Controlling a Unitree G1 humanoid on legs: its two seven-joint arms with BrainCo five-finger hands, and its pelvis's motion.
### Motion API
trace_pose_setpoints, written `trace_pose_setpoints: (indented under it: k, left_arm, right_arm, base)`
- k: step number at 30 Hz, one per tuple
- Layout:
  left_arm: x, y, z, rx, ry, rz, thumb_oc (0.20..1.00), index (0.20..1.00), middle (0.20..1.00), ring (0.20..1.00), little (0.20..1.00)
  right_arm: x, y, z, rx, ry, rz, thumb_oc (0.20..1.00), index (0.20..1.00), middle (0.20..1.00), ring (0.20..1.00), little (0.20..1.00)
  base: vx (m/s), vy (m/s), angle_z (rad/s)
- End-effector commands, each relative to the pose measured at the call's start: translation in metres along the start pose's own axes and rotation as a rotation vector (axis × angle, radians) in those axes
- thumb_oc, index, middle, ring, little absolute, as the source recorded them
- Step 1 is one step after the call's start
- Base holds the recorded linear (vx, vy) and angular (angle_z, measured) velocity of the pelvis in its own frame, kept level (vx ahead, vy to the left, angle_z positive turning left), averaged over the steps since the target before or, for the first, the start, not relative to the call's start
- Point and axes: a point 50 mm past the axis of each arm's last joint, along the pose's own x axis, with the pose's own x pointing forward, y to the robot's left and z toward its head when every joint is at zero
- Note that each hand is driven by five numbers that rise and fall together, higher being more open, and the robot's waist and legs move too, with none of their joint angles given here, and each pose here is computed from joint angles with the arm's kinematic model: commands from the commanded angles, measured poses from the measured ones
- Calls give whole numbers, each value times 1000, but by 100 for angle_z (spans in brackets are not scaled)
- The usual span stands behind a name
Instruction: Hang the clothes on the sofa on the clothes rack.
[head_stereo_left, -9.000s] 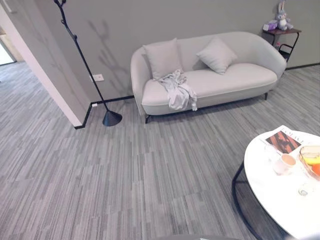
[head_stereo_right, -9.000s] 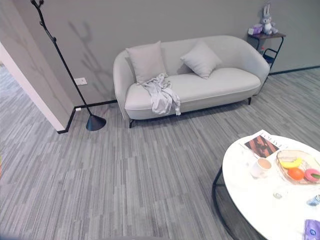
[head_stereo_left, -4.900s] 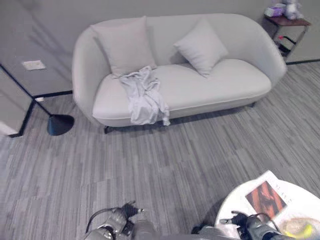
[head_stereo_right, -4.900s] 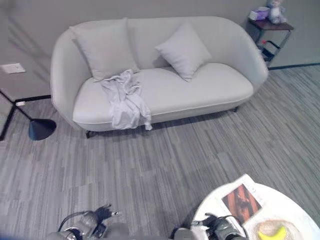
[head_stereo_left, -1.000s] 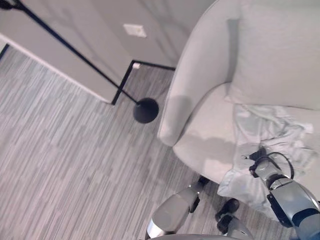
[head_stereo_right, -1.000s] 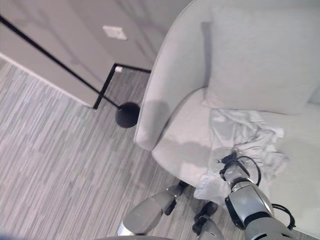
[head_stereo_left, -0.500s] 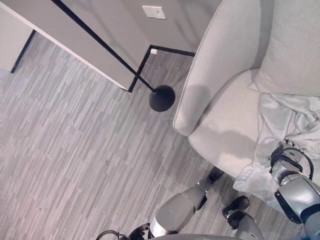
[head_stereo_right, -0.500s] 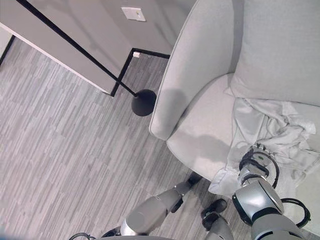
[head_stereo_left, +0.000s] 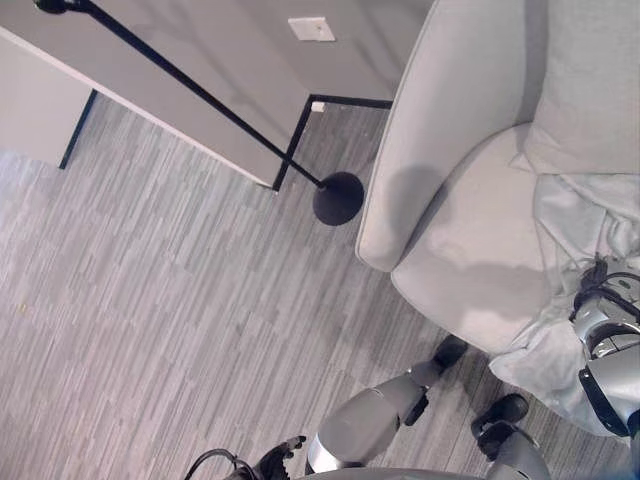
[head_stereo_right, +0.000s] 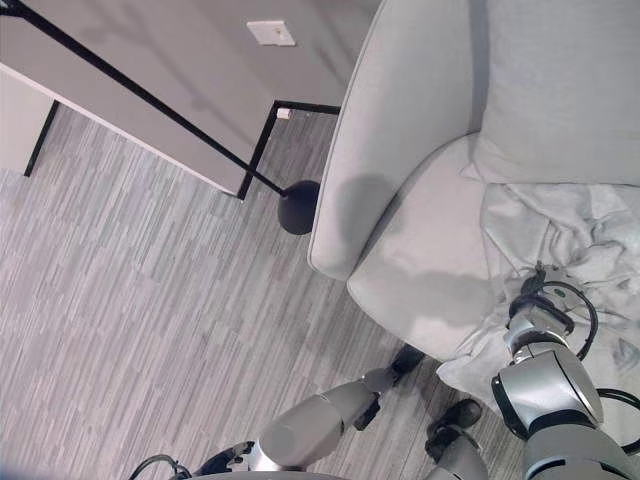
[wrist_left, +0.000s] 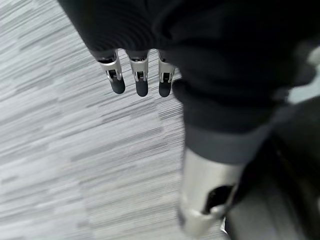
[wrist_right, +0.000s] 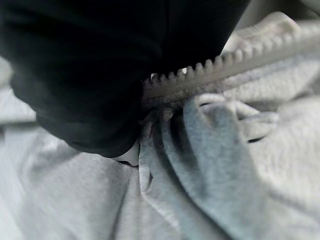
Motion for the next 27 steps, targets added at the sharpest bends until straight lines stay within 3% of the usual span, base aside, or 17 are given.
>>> trace_pose_setpoints:
  k: [1,4,6,10,11,20,22,24,27]
  left_arm:
    - [3,40,33,-46,-75,183,1000,1000,1000,1000,1000]
    - [4,47,32,-114,-52,236,1000,1000,1000,1000,1000]
    - [3,56,39,-143,-57,282,1000,1000,1000,1000,1000]
    - [2,63,45,-119,-66,322,1000,1000,1000,1000,1000]
    - [1,69,45,-94,-69,343,1000,1000,1000,1000,1000]
    - [-2,74,23,-189,-14,380,1000,1000,1000,1000,1000]
    - [-9,73,-4,-274,11,407,1000,1000,1000,1000,1000]
    - [-24,83,-17,-306,-69,462,1000,1000,1000,1000,1000]
    - [-40,109,0,-393,-216,550,1000,1000,1000,1000,1000]
  right_arm:
    - [-31,66,-8,360,80,242,200,200,200,200,200]
    - [-65,85,55,667,-178,381,200,200,200,200,200]
    - [-92,76,79,806,-371,463,200,200,200,200,200]
    - [-112,50,85,898,-551,514,200,200,200,200,200]
    - [-119,29,90,914,-662,506,200,200,200,200,200]
    - [-142,-29,116,962,-949,432,200,200,200,200,200]
    - [-137,-50,105,944,-978,327,200,200,200,200,200]
    - [-131,-59,104,910,-985,269,200,200,200,200,200]
    - [-129,-75,116,874,-1019,162,200,200,200,200,200]
  base:
    - [-7,18,-54]
    - [42,-21,-58]
    - [111,-72,-38]
    - [177,-79,-30]
    - [205,-78,13]
    - [145,-34,-16]
    - [95,-51,-22]
    - [49,-25,4]
    - [32,-11,13]
